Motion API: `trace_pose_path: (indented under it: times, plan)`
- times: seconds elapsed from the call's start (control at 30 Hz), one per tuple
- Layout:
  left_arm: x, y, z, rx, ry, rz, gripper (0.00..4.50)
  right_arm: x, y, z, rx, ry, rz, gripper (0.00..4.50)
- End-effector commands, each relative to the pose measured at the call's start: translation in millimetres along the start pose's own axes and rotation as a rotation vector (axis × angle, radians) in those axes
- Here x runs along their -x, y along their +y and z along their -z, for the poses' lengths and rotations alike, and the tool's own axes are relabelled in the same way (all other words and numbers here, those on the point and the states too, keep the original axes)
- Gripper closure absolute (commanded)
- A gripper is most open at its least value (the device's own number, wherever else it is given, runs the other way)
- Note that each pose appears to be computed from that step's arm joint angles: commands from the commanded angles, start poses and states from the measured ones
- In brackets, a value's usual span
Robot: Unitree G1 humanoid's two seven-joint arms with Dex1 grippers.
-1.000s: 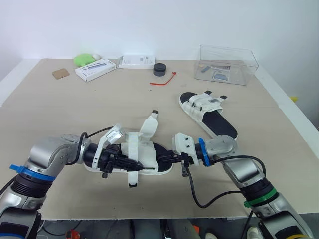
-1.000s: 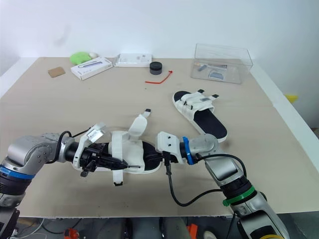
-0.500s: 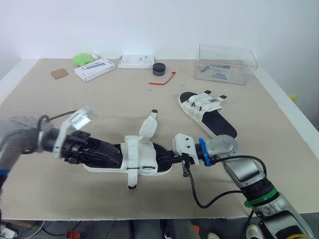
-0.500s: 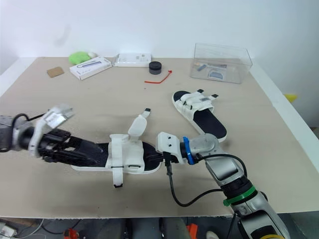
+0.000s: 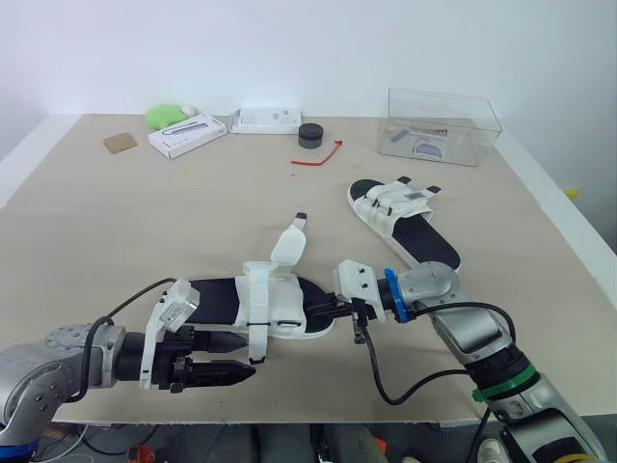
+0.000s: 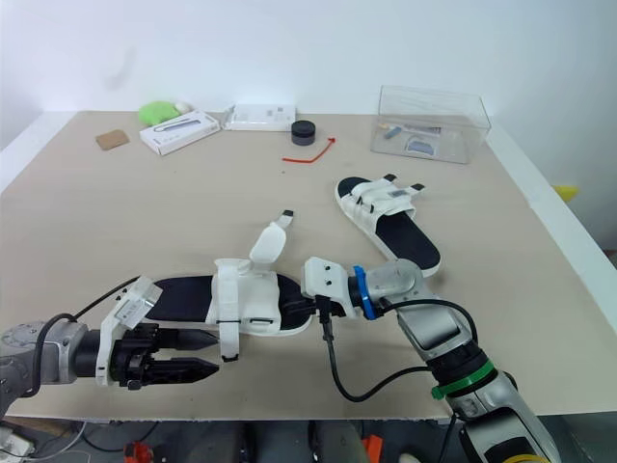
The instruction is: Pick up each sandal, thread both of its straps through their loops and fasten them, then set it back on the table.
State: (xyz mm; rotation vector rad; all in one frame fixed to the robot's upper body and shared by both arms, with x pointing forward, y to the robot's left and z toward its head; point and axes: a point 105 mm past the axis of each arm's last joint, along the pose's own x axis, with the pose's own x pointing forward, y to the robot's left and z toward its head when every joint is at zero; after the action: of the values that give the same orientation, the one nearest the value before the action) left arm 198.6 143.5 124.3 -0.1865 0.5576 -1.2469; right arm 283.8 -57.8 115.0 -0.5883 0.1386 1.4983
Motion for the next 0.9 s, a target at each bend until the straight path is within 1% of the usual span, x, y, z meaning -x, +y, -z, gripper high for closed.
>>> trace_pose_path:
  times: [0.03, 0.17, 0.37, 0.47, 0.53, 0.57, 0.6, 0.63, 0.67, 0.77, 0.9]
  plan:
    - [1.6, 4.9, 3.4, -0.051, -0.010, -0.061, 1.22, 3.6, -2.7, -3.5, 0.019, -0.002, 0.001, 4.50]
    - [-12.9, 1.9, 15.1, -0.033, -0.019, -0.043, 1.22, 2.2, -1.3, -4.2, 0.018, -0.005, -0.006, 4.50]
    - [-25.4, 2.7, 18.8, -0.023, -0.026, -0.020, 1.22, 1.7, -1.0, -4.2, 0.021, -0.004, -0.014, 4.50]
    - [-27.9, 4.9, 19.4, -0.023, -0.026, -0.019, 1.91, 1.4, -1.3, -4.9, 0.021, -0.005, -0.015, 4.50]
    - [-28.8, 6.8, 18.6, -0.031, -0.030, -0.023, 2.84, 1.3, -1.3, -5.1, 0.021, -0.006, -0.014, 4.50]
    - [-29.3, 7.1, 18.1, -0.036, -0.031, -0.022, 3.41, 1.4, -1.3, -5.0, 0.021, -0.006, -0.014, 4.50]
    - [-29.8, 6.9, 17.5, -0.039, -0.034, -0.018, 3.86, 1.4, -1.1, -4.9, 0.022, -0.005, -0.015, 4.50]
    - [-30.2, 6.1, 17.4, -0.040, -0.035, -0.011, 4.22, 1.5, -1.0, -4.8, 0.021, -0.004, -0.015, 4.50]
    - [-30.2, 4.2, 18.3, -0.043, -0.029, -0.001, 4.46, 1.6, -1.0, -4.8, 0.021, -0.004, -0.015, 4.50]
    - [-28.9, -1.1, 24.4, -0.051, 0.007, 0.023, 4.46, 1.7, -1.2, -4.8, 0.021, -0.004, -0.014, 4.50]
    - [-26.5, -15.4, 38.2, -0.048, 0.073, 0.082, 4.46, 0.6, -1.2, -5.2, 0.022, -0.006, -0.015, 4.50]
